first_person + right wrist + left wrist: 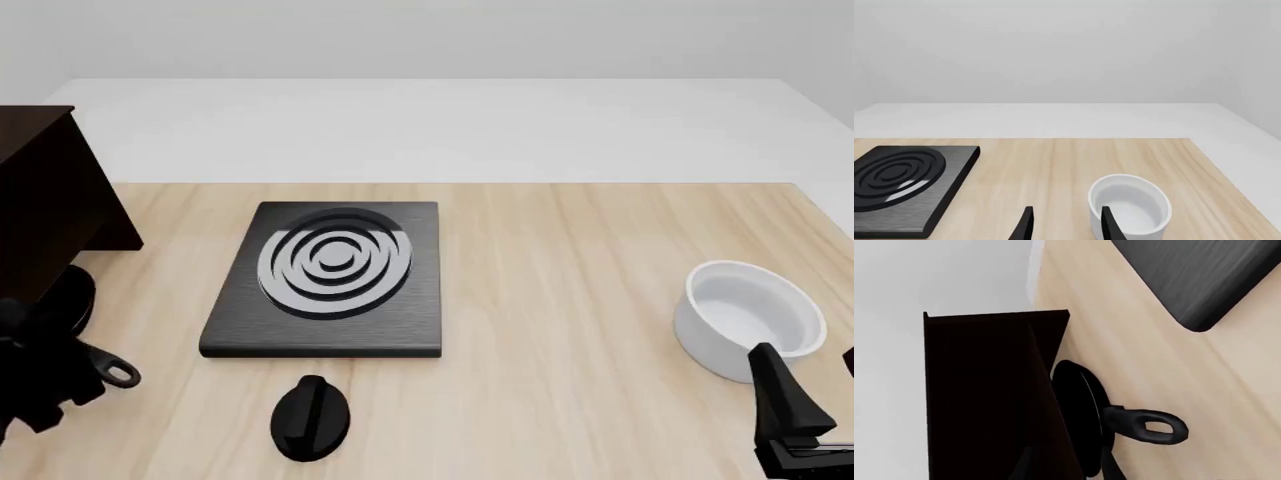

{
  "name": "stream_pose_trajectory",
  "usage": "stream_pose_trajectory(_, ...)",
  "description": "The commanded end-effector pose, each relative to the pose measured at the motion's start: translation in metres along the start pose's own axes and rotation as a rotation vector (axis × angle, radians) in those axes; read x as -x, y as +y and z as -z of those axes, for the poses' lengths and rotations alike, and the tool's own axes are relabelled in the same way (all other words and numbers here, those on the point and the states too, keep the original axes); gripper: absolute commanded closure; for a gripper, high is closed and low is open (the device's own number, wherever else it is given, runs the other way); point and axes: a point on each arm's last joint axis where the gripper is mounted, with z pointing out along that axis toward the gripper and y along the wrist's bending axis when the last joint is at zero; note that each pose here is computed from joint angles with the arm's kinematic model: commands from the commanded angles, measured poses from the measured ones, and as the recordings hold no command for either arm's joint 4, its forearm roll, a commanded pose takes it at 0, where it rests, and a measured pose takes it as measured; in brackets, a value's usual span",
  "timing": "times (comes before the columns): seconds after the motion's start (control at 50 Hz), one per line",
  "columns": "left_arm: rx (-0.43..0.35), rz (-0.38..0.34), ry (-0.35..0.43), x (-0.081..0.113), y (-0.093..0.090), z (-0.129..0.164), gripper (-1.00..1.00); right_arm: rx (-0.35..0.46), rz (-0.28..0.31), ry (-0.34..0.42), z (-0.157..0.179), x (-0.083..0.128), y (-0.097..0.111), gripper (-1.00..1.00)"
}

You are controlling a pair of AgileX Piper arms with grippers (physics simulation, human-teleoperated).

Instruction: Put the frying pan under the cabinet shelf.

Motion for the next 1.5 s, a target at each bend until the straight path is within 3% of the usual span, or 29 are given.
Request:
stream_pose_trajectory(0.02,0.013,-0.004,-0.015,0.003,0.005,0.005,-1.00,0.000,0.000,0.000,0.000,0.000,0.000,-1.00)
stream_pose_trajectory(1.1,0.096,0.045,-0.165,0.034,0.045,0.038,-1.00,0.000,0.000,0.000,0.000,0.000,0.000,-1.00)
stream_pose_trajectory(1.5,0.107,0.055,-0.207,0.041,0.046,0.040,-1.00,0.000,0.000,0.000,0.000,0.000,0.000,-1.00)
